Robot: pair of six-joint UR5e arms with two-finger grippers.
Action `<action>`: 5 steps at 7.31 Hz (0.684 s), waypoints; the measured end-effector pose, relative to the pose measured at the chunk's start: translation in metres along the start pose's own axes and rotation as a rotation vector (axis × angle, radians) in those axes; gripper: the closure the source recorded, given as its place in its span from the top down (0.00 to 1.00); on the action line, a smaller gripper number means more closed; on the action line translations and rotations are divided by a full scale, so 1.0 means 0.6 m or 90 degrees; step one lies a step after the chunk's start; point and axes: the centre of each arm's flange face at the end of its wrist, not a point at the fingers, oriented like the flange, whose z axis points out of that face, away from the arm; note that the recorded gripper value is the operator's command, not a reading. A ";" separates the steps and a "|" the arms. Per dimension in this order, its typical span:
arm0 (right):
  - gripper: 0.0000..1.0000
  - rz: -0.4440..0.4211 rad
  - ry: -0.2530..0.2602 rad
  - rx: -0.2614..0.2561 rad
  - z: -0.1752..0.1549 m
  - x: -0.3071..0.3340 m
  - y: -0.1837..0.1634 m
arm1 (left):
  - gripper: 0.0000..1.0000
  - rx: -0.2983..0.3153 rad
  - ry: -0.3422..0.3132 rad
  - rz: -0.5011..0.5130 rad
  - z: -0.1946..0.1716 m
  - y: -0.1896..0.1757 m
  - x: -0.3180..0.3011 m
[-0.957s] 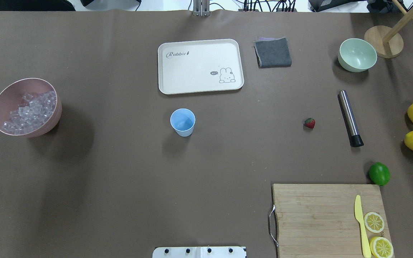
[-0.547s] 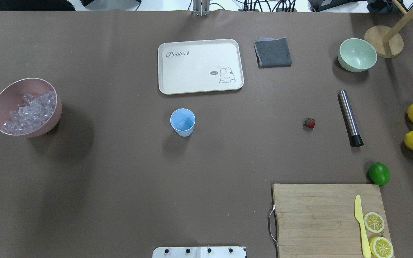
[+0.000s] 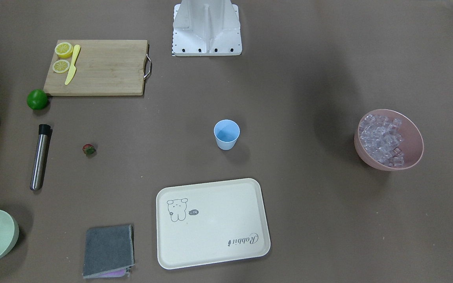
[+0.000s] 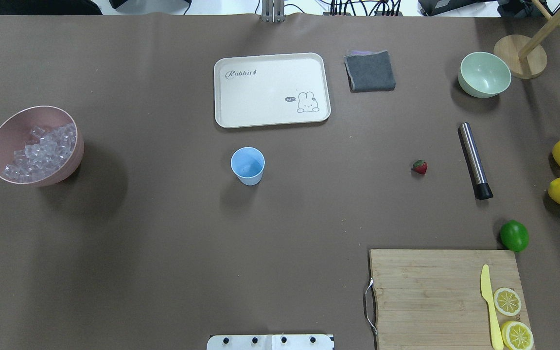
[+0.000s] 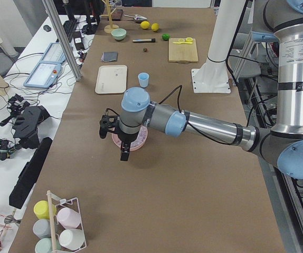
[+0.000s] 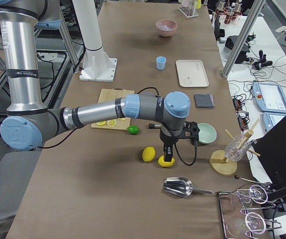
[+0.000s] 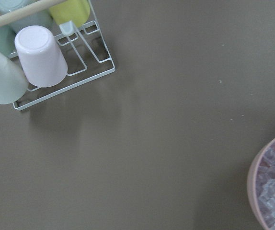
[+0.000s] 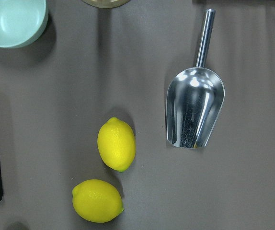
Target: Mash ice and strawberries in cup
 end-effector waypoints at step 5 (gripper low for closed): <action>1.00 0.001 0.000 -0.002 0.006 0.005 0.012 | 0.98 -0.009 0.011 -0.165 0.115 0.041 0.238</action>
